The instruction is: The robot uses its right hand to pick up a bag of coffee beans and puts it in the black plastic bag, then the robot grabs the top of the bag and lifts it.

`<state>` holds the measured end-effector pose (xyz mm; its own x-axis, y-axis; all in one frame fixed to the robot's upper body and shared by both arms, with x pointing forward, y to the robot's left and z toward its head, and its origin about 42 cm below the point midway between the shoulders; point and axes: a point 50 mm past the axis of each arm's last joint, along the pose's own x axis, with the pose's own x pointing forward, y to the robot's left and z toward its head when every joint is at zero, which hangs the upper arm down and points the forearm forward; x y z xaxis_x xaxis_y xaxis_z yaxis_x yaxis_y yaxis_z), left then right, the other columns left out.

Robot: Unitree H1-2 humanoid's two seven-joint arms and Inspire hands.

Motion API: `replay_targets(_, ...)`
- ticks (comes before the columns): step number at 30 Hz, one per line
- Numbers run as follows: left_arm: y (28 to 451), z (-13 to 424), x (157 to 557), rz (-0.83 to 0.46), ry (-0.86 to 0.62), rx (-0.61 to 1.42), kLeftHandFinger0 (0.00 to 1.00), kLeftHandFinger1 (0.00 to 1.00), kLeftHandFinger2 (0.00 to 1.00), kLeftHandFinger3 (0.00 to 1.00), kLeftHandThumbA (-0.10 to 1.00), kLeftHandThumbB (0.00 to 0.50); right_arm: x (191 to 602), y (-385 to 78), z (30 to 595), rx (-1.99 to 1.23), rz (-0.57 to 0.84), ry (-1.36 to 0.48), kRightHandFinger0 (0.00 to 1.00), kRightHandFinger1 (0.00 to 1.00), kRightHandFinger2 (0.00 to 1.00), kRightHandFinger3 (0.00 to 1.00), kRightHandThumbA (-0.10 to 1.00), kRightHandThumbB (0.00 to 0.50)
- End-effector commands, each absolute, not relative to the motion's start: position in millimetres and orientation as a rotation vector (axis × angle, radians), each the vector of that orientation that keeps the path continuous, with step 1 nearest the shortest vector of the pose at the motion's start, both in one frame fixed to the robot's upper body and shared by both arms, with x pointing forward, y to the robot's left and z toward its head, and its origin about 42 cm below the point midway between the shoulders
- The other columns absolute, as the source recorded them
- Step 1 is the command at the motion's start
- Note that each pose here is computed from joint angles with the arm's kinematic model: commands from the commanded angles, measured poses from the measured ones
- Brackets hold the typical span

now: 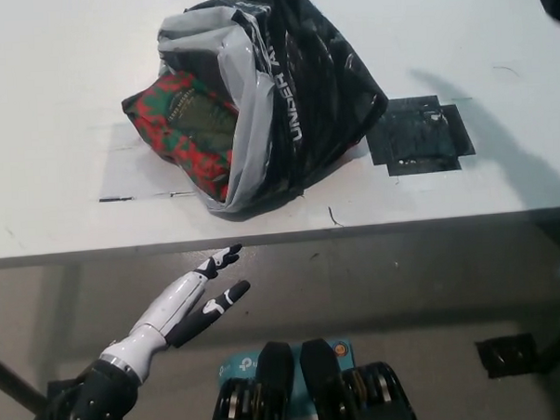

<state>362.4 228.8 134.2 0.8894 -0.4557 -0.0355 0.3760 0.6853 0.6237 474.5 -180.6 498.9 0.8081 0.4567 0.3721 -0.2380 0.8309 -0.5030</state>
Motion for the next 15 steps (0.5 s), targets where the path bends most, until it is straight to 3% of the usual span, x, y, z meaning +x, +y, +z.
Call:
replay_targets(1,248,196,394,-0.335,-0.296,0.534,1.00,1.00,1.00,1.00,1.00,0.249,231,-277,496,-0.593,0.220,-1.152,1.00,1.00,1.00,1.00,1.00,0.328)
replay_targets(4,250,199,394,-0.330,-0.304,0.535,1.00,1.00,1.00,1.00,1.00,0.254,221,-279,473,-0.543,0.214,-1.152,1.00,1.00,1.00,1.00,1.00,0.352)
replay_targets(5,251,199,392,-0.332,-0.302,0.534,1.00,1.00,1.00,1.00,1.00,0.260,216,-279,450,-0.523,0.212,-1.168,1.00,1.00,1.00,1.00,1.00,0.289)
replay_targets(8,254,195,387,-0.333,-0.299,0.531,1.00,1.00,1.00,1.00,1.00,0.252,200,-270,398,-0.444,0.210,-1.163,1.00,1.00,1.00,1.00,1.00,0.240)
replay_targets(10,255,194,387,-0.331,-0.297,0.528,1.00,1.00,1.00,1.00,1.00,0.252,191,-265,380,-0.429,0.227,-1.152,1.00,1.00,1.00,1.00,1.00,0.233)
replay_targets(11,256,192,386,-0.330,-0.293,0.521,1.00,1.00,1.00,1.00,1.00,0.253,186,-260,368,-0.400,0.237,-1.137,1.00,1.00,1.00,1.00,1.00,0.251)
replay_targets(12,257,190,386,-0.328,-0.292,0.512,1.00,1.00,1.00,1.00,1.00,0.261,183,-254,359,-0.376,0.235,-1.120,1.00,1.00,1.00,1.00,1.00,0.313)
replay_targets(13,258,187,383,-0.326,-0.287,0.509,1.00,1.00,1.00,1.00,1.00,0.261,180,-248,351,-0.346,0.227,-1.099,1.00,1.00,1.00,1.00,1.00,0.334)
replay_targets(15,260,181,376,-0.325,-0.274,0.507,1.00,1.00,1.00,1.00,1.00,0.261,175,-240,340,-0.300,0.232,-1.062,1.00,1.00,1.00,1.00,1.00,0.325)
